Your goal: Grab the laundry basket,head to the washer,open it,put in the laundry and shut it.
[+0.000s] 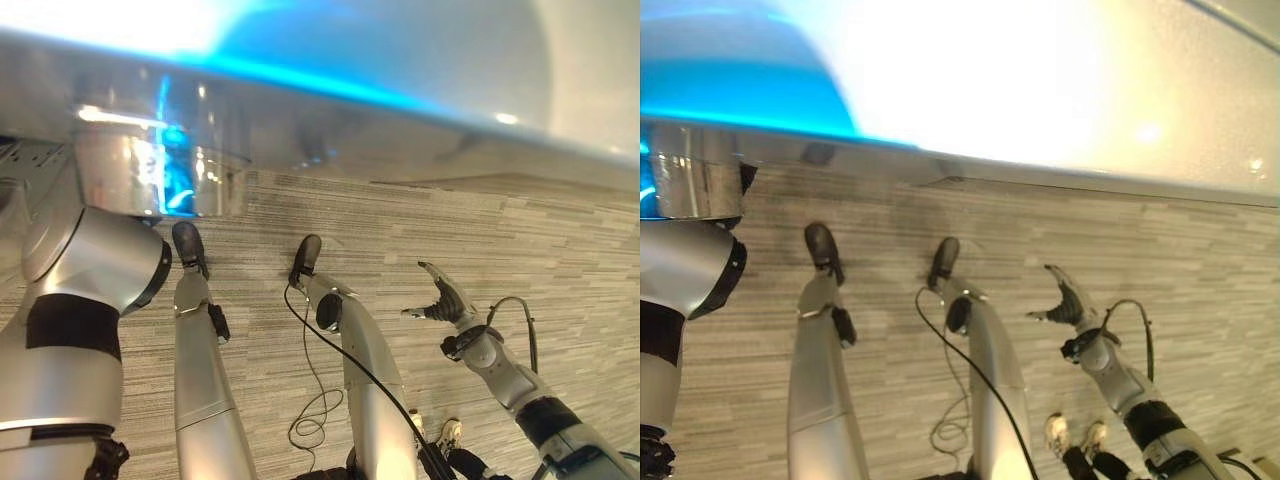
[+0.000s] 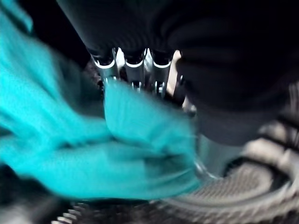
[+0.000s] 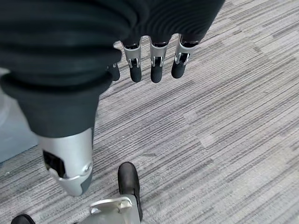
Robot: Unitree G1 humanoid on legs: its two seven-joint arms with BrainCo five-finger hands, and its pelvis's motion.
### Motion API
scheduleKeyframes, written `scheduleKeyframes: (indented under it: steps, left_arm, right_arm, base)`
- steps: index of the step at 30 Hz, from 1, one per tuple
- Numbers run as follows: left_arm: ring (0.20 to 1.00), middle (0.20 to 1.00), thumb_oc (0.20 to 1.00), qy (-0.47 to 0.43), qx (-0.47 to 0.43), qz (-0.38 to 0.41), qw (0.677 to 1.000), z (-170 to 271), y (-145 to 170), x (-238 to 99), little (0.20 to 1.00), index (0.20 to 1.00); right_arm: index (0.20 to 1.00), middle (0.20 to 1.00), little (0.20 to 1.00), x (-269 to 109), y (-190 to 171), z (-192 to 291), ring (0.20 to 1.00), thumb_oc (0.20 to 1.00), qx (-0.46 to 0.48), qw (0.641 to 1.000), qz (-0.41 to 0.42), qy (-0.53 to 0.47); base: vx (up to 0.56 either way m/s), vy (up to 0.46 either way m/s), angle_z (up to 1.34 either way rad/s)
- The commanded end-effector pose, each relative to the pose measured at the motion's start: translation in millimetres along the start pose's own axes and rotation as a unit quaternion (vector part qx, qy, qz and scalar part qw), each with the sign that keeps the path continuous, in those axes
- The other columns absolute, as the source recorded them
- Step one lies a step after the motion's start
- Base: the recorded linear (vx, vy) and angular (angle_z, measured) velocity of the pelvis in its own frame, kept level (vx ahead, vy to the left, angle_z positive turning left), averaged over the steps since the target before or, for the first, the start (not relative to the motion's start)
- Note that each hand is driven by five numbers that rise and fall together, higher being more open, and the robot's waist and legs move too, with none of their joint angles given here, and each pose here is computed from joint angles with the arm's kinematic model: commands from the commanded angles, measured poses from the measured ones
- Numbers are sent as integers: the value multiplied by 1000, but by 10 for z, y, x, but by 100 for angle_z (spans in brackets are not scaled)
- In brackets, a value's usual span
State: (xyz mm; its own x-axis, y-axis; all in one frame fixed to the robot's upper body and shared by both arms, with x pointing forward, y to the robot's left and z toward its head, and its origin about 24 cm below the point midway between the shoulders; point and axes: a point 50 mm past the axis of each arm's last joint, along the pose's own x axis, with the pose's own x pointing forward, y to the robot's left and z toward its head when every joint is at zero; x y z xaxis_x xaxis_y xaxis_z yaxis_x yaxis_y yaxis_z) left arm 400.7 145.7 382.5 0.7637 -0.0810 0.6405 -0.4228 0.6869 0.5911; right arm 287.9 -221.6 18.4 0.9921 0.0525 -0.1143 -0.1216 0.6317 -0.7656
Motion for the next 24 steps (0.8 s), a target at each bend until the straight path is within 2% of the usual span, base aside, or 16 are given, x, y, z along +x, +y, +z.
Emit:
scheduleKeyframes:
  steps: [1, 2, 5, 7, 9, 11, 12, 13, 14, 17, 18, 19, 20, 22, 24]
  left_arm:
    - [1000, 1000, 1000, -132, 355, 54, 924, 629, 227, 212, 1000, 1000]
    - [1000, 1000, 1000, -129, 411, 48, 901, 560, 159, 199, 1000, 1000]
    - [1000, 1000, 1000, -122, 458, 31, 880, 463, -5, 161, 1000, 1000]
    - [1000, 1000, 1000, -87, 480, -17, 873, 121, -117, 49, 1000, 1000]
    - [1000, 1000, 1000, -53, 422, -54, 903, -120, -249, -77, 1000, 1000]
    - [1000, 1000, 1000, -16, 327, -79, 942, -423, -368, -299, 1000, 1000]
    - [1000, 1000, 1000, -1, 266, -86, 960, -559, -433, -437, 1000, 1000]
    - [1000, 1000, 1000, 27, 176, -104, 979, -802, -619, -767, 1000, 1000]
    - [1000, 1000, 1000, 30, 174, -105, 979, -824, -621, -790, 1000, 1000]
    - [1000, 1000, 1000, 73, 71, -119, 988, -1004, -937, -1252, 1000, 1000]
    - [1000, 1000, 1000, 73, 70, -119, 988, -1006, -936, -1254, 1000, 1000]
    - [1000, 1000, 1000, 91, 23, -137, 986, -1069, -1094, -1576, 1000, 1000]
    - [1000, 1000, 1000, 92, 22, -138, 986, -1075, -1093, -1591, 1000, 1000]
    - [1000, 1000, 1000, 141, -47, -186, 971, -1209, -1283, -2204, 1000, 1000]
    - [1000, 1000, 1000, 240, -110, -266, 927, -1401, -1474, -3065, 1000, 1000]
  right_arm:
    - [1000, 1000, 1000, -277, 153, -294, 1000, 1000, -19, 998, 51, 36]
    - [1000, 1000, 1000, -279, 190, -313, 1000, 1000, -22, 997, 58, 39]
    - [1000, 1000, 1000, -298, 260, -350, 1000, 1000, -17, 997, 66, 47]
    - [1000, 1000, 1000, -331, 294, -387, 1000, 1000, -6, 996, 68, 59]
    - [1000, 1000, 1000, -380, 379, -423, 1000, 1000, 0, 994, 83, 73]
    - [1000, 1000, 1000, -456, 455, -478, 1000, 1000, 5, 991, 95, 92]
    - [1000, 1000, 1000, -483, 510, -492, 1000, 1000, 13, 990, 100, 103]
    - [1000, 1000, 1000, -553, 607, -526, 1000, 1000, 19, 986, 116, 116]
    - [1000, 1000, 1000, -568, 611, -536, 1000, 1000, 17, 986, 118, 117]
    - [1000, 1000, 1000, -634, 715, -613, 1000, 1000, 10, 981, 133, 141]
    - [1000, 1000, 1000, -635, 715, -614, 1000, 1000, 10, 981, 133, 141]
    - [1000, 1000, 1000, -651, 738, -664, 1000, 1000, 11, 978, 130, 161]
    - [1000, 1000, 1000, -659, 743, -669, 1000, 1000, 10, 978, 132, 162]
    - [1000, 1000, 1000, -683, 795, -719, 1000, 1000, 16, 973, 137, 185]
    - [1000, 1000, 1000, -743, 856, -836, 1000, 1000, 10, 963, 156, 220]
  base:
    - [0, 0, 0]
    - [12, 17, 4]
    - [-18, -9, 7]
    - [-31, -12, -5]
    - [-5, -27, -26]
    - [11, -19, -23]
    - [20, 6, -11]
    - [21, 6, -4]
    - [0, 0, 0]
    - [0, 0, 0]
    - [24, 31, 1]
    - [0, 0, 0]
    - [35, 58, 0]
    - [63, 69, 0]
    - [26, 76, -3]
